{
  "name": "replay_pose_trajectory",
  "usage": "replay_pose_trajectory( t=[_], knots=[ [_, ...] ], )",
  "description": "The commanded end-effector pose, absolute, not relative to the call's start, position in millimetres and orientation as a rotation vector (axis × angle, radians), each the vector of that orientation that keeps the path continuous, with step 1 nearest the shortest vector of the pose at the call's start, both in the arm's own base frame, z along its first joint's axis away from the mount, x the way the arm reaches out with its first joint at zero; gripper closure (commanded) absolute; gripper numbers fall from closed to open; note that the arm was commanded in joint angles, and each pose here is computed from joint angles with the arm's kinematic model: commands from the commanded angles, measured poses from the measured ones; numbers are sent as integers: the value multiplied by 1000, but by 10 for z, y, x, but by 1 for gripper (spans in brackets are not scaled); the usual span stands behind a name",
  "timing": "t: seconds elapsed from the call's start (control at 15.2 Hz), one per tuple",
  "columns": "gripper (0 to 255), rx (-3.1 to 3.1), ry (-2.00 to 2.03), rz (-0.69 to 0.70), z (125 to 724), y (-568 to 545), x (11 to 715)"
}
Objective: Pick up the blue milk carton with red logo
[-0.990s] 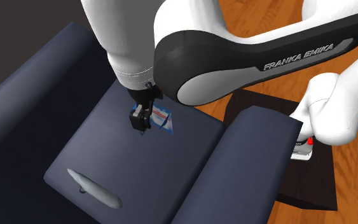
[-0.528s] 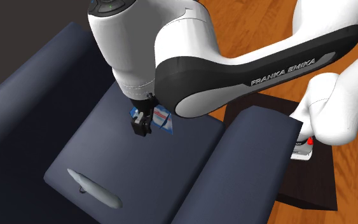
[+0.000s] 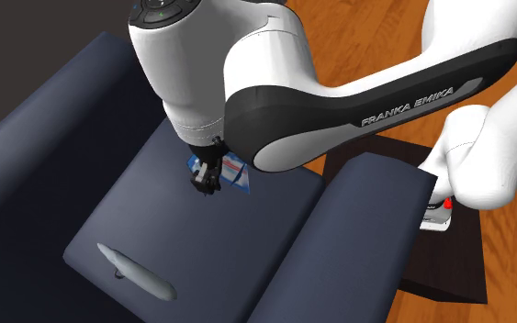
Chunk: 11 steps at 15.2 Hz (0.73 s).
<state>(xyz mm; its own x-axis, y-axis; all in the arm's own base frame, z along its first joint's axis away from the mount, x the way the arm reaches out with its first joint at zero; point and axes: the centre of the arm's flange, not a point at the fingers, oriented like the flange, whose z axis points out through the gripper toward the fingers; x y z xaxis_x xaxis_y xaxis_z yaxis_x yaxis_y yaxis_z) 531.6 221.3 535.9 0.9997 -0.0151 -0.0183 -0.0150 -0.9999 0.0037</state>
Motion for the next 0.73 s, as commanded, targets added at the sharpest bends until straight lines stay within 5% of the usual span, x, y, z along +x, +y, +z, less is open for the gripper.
replay_pose_trajectory(
  t=[0.0, 0.66],
  knots=[
    [255, 3137, -22, -33, 5348, 2216, 5316],
    [255, 3137, -22, -32, 5768, 2209, 5315]
  ],
)
